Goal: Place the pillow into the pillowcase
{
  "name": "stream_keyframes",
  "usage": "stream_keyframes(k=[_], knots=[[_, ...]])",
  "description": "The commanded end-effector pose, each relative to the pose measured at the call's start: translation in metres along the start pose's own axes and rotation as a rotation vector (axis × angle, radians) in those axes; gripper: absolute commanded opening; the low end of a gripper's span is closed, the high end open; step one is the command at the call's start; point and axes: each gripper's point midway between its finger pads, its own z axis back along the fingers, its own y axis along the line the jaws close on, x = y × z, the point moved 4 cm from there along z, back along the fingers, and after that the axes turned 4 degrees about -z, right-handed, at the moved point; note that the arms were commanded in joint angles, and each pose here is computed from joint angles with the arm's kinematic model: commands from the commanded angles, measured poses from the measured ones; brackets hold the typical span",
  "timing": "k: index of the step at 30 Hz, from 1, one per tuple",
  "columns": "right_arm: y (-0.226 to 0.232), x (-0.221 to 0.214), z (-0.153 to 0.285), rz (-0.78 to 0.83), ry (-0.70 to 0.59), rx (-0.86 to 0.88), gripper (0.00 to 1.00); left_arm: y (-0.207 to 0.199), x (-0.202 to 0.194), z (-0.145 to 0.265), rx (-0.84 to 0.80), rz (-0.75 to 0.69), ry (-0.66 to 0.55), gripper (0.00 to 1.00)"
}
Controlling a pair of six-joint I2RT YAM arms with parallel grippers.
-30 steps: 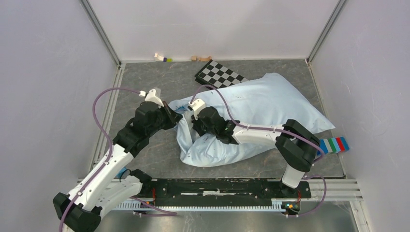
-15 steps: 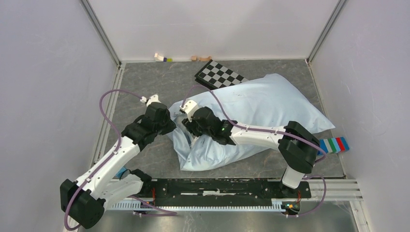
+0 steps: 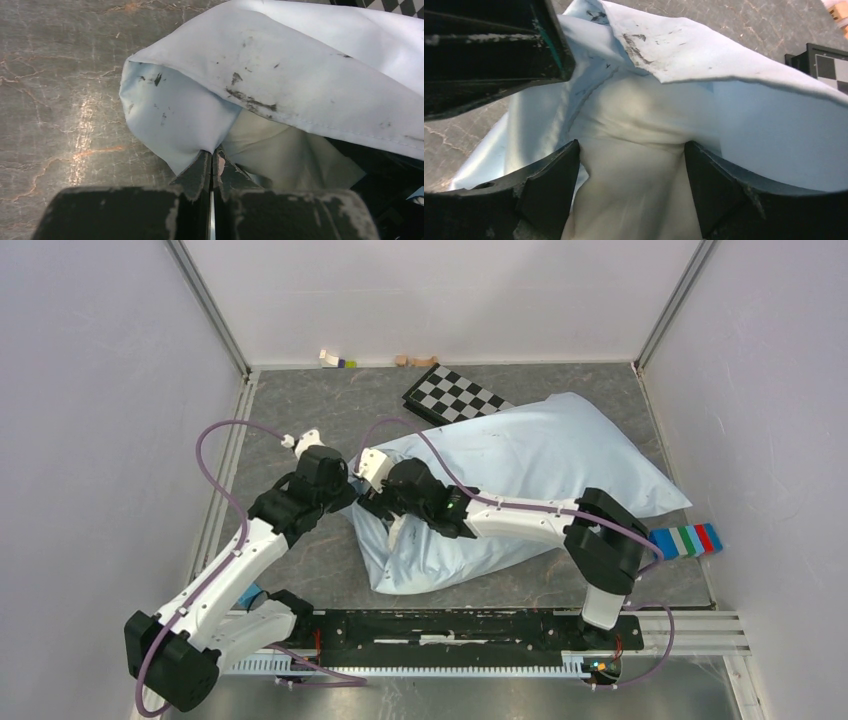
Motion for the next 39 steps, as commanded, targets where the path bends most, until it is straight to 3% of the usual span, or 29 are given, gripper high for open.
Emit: stream_keyframes(k=[1,3,5,8,9,16,21,25,34,39], knots=[[-0.010,0.020,-0.019,0.038,-0.104,-0.069,0.84,-0.019,0.017,0.011,-0.077,0.015,-0.047,0.02],[-0.012,0.012,-0.029,0.043,-0.068,-0.093,0.83,-0.020,0.020,0.011,-0.080,0.018,-0.057,0.02],[-0.015,0.001,-0.030,0.036,-0.062,-0.108,0.74,-0.022,0.025,0.011,-0.076,0.023,-0.070,0.02],[-0.021,-0.011,-0.017,-0.035,-0.075,-0.097,0.06,-0.022,0.036,0.008,-0.066,0.052,-0.099,0.02],[-0.021,-0.012,-0.011,-0.056,-0.082,-0.083,0.00,-0.021,0.040,0.005,-0.061,0.064,-0.106,0.02],[0.018,-0.036,0.041,-0.178,-0.153,0.214,0.00,-0.045,0.086,-0.019,-0.063,0.069,-0.157,0.02],[0.040,-0.079,0.046,-0.207,-0.070,0.343,0.00,-0.074,0.128,-0.018,-0.117,0.057,-0.235,0.02],[0.032,-0.095,0.034,-0.283,-0.029,0.315,0.00,-0.106,0.146,-0.002,-0.275,0.034,-0.250,0.02],[-0.026,-0.079,-0.036,-0.466,0.039,0.152,0.00,-0.132,0.130,0.075,-0.648,-0.016,-0.285,0.02],[-0.085,-0.051,-0.052,-0.589,-0.034,0.009,0.00,-0.099,0.094,0.073,-0.549,-0.013,-0.203,0.02]])
